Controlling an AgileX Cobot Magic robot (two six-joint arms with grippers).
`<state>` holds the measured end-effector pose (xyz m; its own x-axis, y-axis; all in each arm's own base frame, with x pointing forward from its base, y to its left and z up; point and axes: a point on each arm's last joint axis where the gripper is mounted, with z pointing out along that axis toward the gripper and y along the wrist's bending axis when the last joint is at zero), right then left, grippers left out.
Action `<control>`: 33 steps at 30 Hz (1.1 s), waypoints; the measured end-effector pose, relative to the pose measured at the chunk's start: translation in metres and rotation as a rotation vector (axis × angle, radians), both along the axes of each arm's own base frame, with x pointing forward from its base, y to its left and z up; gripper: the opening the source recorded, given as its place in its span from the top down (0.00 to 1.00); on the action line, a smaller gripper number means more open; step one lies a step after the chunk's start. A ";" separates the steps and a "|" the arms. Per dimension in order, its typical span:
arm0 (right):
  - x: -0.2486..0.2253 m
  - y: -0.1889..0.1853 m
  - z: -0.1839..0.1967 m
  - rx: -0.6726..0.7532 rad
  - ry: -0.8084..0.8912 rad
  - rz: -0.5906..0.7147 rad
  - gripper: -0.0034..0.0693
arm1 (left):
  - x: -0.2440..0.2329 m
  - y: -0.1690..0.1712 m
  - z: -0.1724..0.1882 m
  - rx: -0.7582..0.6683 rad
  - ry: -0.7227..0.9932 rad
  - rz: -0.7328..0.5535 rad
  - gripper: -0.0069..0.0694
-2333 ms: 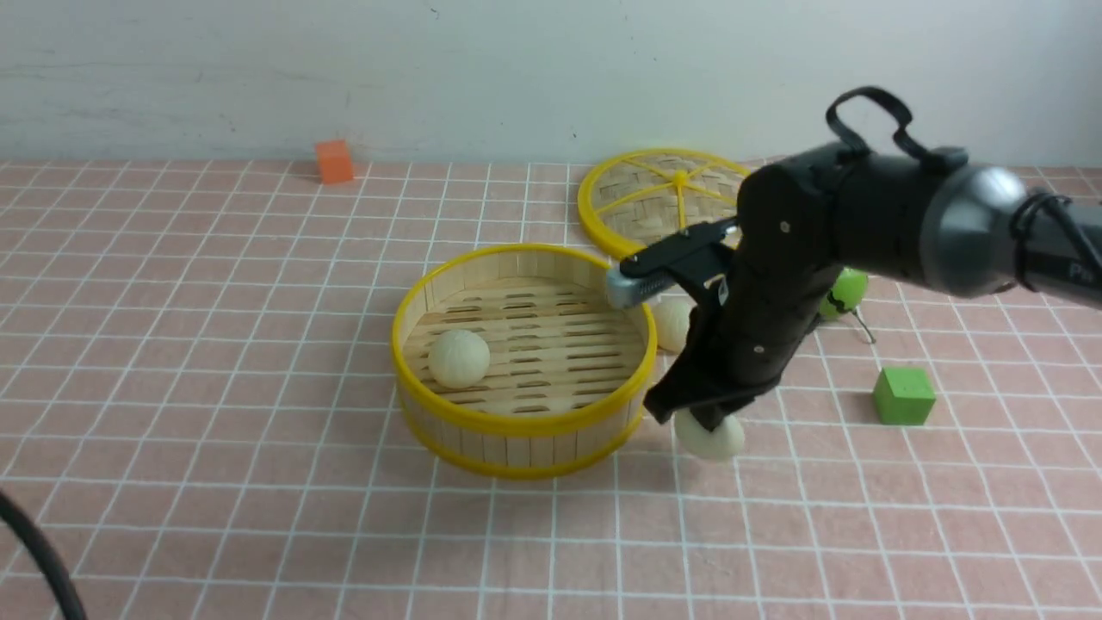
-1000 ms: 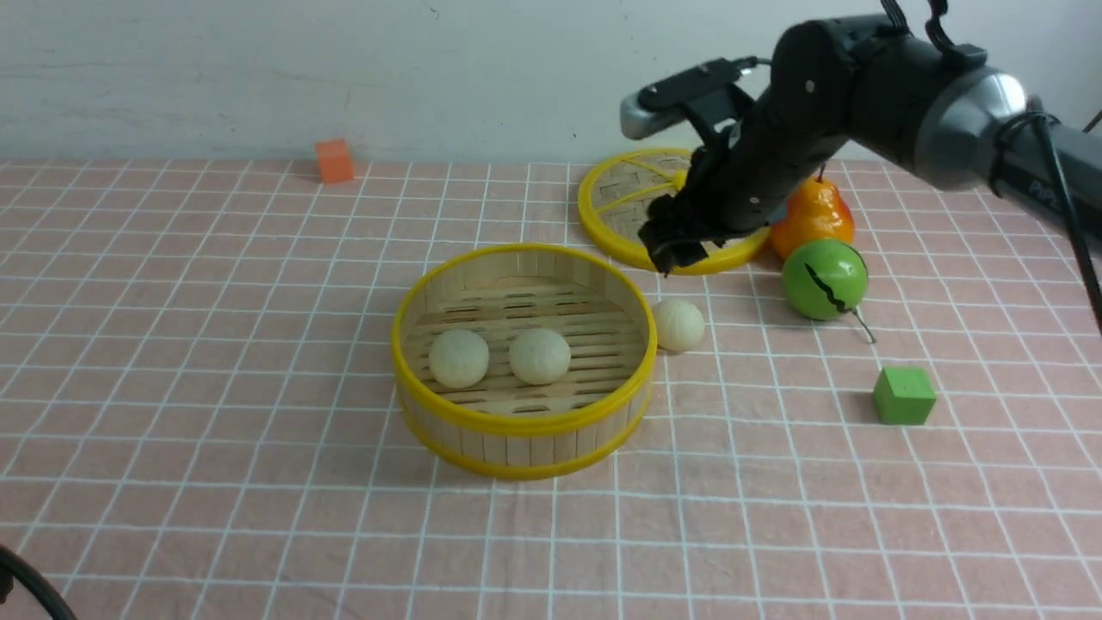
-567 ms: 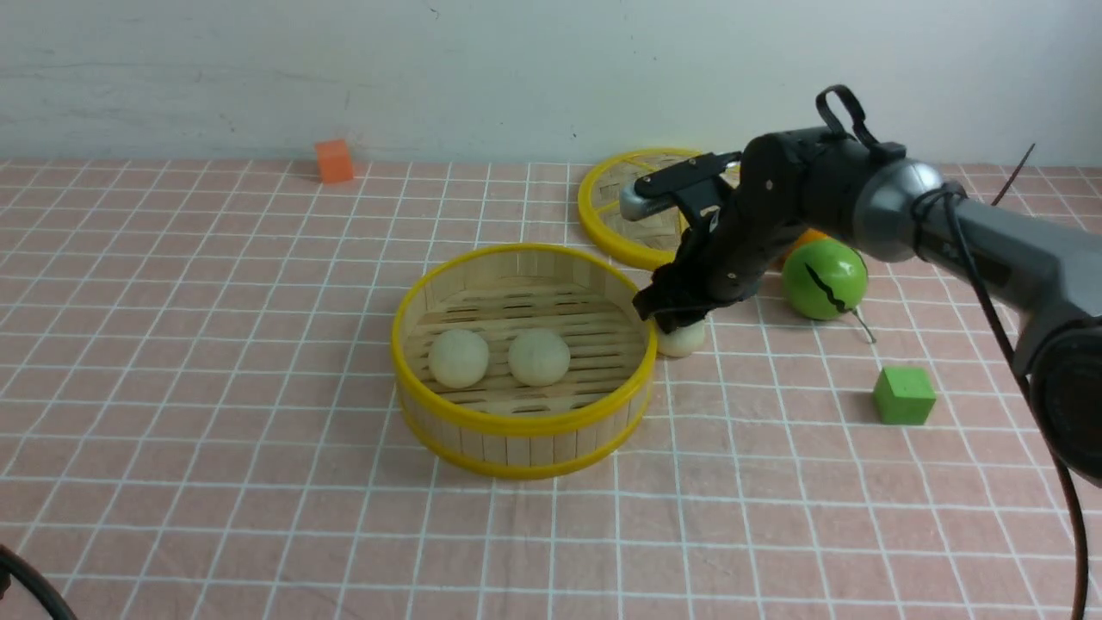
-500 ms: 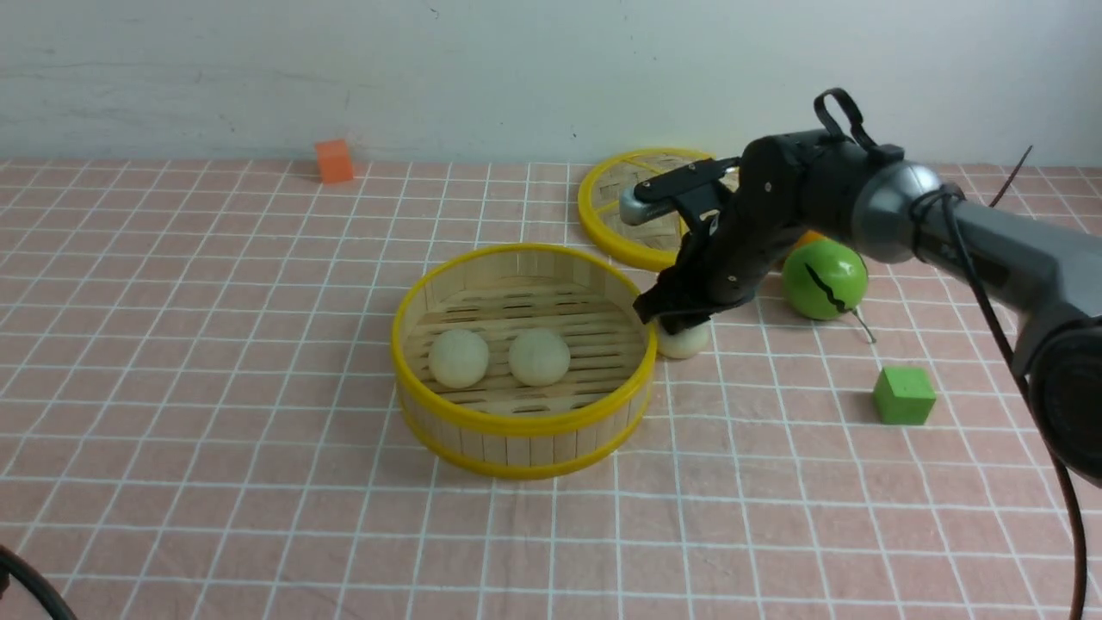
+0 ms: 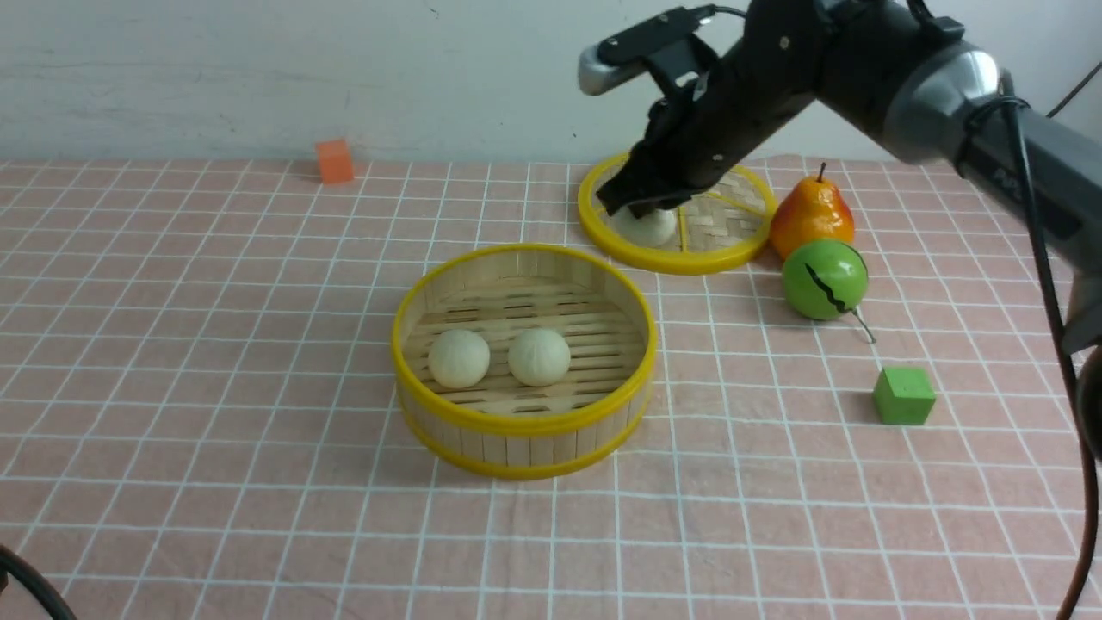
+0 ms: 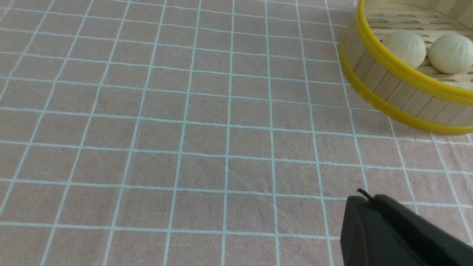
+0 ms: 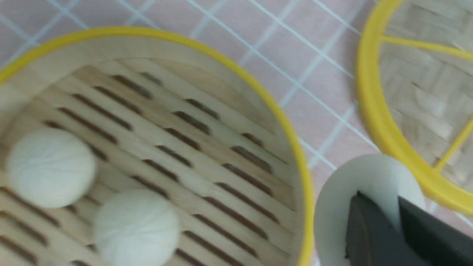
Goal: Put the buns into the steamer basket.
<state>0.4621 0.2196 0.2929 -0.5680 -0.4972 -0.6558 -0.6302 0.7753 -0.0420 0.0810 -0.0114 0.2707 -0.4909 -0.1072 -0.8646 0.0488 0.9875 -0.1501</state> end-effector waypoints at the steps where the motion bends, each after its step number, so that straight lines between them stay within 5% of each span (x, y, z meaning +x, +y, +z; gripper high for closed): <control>1: -0.005 0.011 -0.005 -0.015 0.014 0.037 0.93 | 0.000 0.000 0.000 0.000 0.000 0.000 0.92; 11: 0.000 0.038 -0.079 -0.181 0.096 0.124 0.92 | 0.000 0.000 0.000 0.002 0.004 0.002 0.91; 15: 0.001 0.040 -0.084 -0.168 0.102 0.106 0.80 | 0.000 0.000 0.000 0.001 0.005 0.002 0.91; 21: 0.001 0.041 -0.074 -0.133 0.114 0.058 0.43 | 0.000 0.000 0.000 0.001 0.005 0.002 0.90; 24: 0.000 0.040 -0.063 -0.123 0.098 0.056 0.32 | 0.000 0.000 0.000 0.000 0.005 0.002 0.90; 33: -0.019 0.031 -0.001 -0.092 0.057 0.060 0.27 | 0.000 0.000 0.000 -0.001 0.002 0.001 0.90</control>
<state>0.4436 0.2505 0.2915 -0.5701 -0.5882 -0.5735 -0.6789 0.7305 -0.0744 0.0809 -0.0113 0.2705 -0.4929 -0.1082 -0.8633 0.0478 0.9874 -0.1510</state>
